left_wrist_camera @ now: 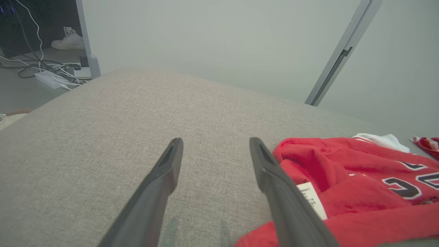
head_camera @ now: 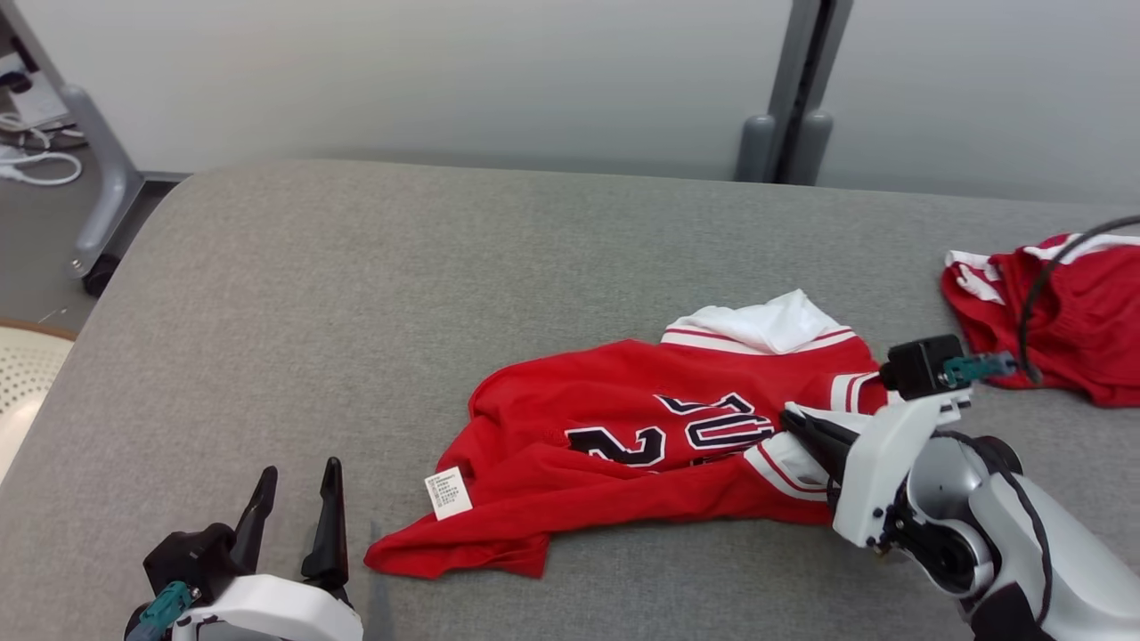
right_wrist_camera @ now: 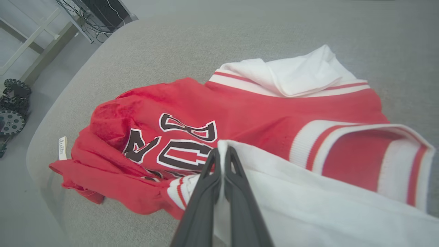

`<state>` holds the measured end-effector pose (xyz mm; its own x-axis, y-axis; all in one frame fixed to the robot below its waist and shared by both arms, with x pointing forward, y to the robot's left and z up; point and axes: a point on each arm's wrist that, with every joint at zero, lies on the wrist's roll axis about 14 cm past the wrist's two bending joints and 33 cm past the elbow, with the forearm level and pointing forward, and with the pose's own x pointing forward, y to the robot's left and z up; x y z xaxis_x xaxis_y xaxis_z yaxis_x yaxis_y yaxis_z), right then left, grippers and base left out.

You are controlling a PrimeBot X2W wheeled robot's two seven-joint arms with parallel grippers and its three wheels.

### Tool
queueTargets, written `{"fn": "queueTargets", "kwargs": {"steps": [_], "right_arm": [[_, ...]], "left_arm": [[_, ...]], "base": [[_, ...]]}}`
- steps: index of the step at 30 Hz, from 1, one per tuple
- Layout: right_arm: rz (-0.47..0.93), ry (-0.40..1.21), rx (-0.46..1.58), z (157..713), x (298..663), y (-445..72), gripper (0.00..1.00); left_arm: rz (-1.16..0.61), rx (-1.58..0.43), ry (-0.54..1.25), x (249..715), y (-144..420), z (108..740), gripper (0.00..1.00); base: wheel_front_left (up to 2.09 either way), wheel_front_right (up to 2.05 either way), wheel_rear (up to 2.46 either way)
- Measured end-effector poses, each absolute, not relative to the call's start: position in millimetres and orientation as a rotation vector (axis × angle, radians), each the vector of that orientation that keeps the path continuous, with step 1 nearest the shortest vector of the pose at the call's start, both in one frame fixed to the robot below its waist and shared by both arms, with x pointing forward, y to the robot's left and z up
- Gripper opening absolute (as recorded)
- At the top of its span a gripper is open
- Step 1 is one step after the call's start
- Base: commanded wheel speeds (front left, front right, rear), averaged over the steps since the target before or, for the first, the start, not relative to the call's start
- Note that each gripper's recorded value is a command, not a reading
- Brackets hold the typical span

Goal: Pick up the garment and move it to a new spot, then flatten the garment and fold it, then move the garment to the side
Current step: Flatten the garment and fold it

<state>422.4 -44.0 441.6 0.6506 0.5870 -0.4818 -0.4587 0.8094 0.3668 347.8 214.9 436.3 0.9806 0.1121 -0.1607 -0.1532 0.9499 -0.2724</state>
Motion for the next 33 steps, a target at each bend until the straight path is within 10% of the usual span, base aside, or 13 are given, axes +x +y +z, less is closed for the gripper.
{"fn": "queueTargets", "kwargs": {"steps": [17, 20, 24, 33], "right_arm": [[0.507, 0.528, 0.418, 449.4, 339.2, -82.2, 0.00], [0.478, 0.551, 0.442, 440.9, 330.4, -86.7, 0.24], [0.438, 0.584, 0.450, 429.9, 322.1, -95.1, 0.95], [0.346, 0.681, 0.451, 408.0, 300.6, -116.6, 1.00]], "left_arm": [[-0.015, -0.258, 0.131, 367.7, 173.3, 447.7, 1.00], [-0.026, -0.260, 0.139, 370.0, 166.5, 445.6, 1.00], [-0.030, -0.254, 0.151, 373.6, 165.5, 442.7, 1.00], [-0.046, -0.250, 0.159, 377.7, 161.3, 441.1, 1.00]], "base": [[0.00, 0.00, 0.00], [0.00, 0.00, 0.00], [0.00, 0.00, 0.00], [0.00, 0.00, 0.00]]}}
